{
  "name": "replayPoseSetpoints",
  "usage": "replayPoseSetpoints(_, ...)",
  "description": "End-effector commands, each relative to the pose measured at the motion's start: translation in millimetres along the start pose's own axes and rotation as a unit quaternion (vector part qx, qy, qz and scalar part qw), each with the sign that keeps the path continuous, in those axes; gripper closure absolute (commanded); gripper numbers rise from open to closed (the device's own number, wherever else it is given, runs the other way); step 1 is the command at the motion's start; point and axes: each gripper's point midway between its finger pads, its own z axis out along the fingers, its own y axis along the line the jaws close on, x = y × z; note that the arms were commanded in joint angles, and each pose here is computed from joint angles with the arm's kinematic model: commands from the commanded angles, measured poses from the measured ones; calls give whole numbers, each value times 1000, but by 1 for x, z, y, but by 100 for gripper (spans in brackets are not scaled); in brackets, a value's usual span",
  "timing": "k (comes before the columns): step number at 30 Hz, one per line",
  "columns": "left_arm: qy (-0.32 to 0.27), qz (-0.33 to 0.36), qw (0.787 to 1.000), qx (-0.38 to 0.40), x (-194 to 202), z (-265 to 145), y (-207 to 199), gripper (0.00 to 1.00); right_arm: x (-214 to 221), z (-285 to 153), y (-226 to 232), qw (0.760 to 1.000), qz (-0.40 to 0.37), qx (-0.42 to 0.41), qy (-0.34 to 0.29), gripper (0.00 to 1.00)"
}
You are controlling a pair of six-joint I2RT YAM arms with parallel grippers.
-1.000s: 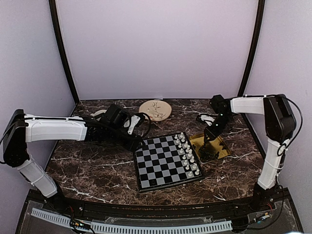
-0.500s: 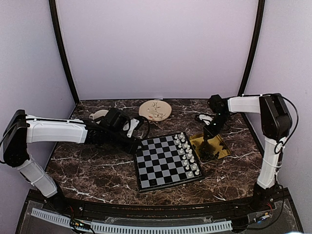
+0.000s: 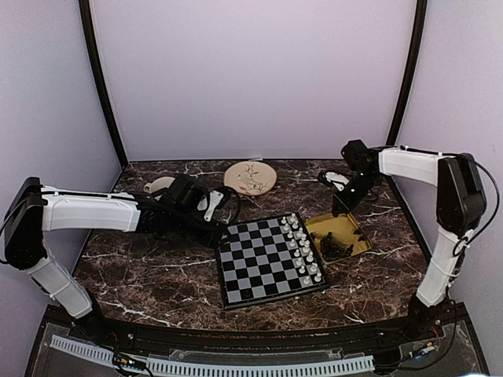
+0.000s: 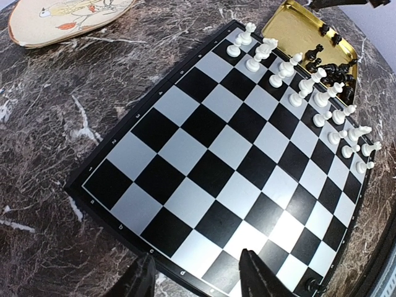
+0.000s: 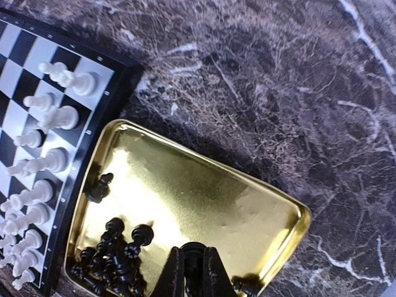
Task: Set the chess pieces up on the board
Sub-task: Pick up the knight from the storage box, then place the knight at b8.
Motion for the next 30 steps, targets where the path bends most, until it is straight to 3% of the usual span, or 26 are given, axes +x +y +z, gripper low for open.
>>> replayPoseSetpoints(1, -20, -16, 999, -31, 0, -12, 12, 51, -26, -45, 18, 998, -41, 19, -48, 100)
replayPoseSetpoints(9, -35, -51, 996, -63, 6, -35, 38, 51, -60, -63, 124, 972, -218, -35, -81, 100)
replayPoseSetpoints(14, -48, -77, 989, -114, 15, -67, 71, 50, -67, -59, 226, 937, -320, -116, -79, 100)
replayPoseSetpoints(21, -63, -106, 979, -160, 27, -92, 99, 48, -46, -25, 334, 885, -439, -152, -38, 100)
replayPoseSetpoints(26, -64, -125, 975, -173, 33, -97, 105, 48, -30, 2, 373, 863, -483, -148, -10, 100)
replayPoseSetpoints(30, -63, -128, 974, -175, 37, -97, 107, 48, -29, 20, 378, 864, -487, -127, 2, 100)
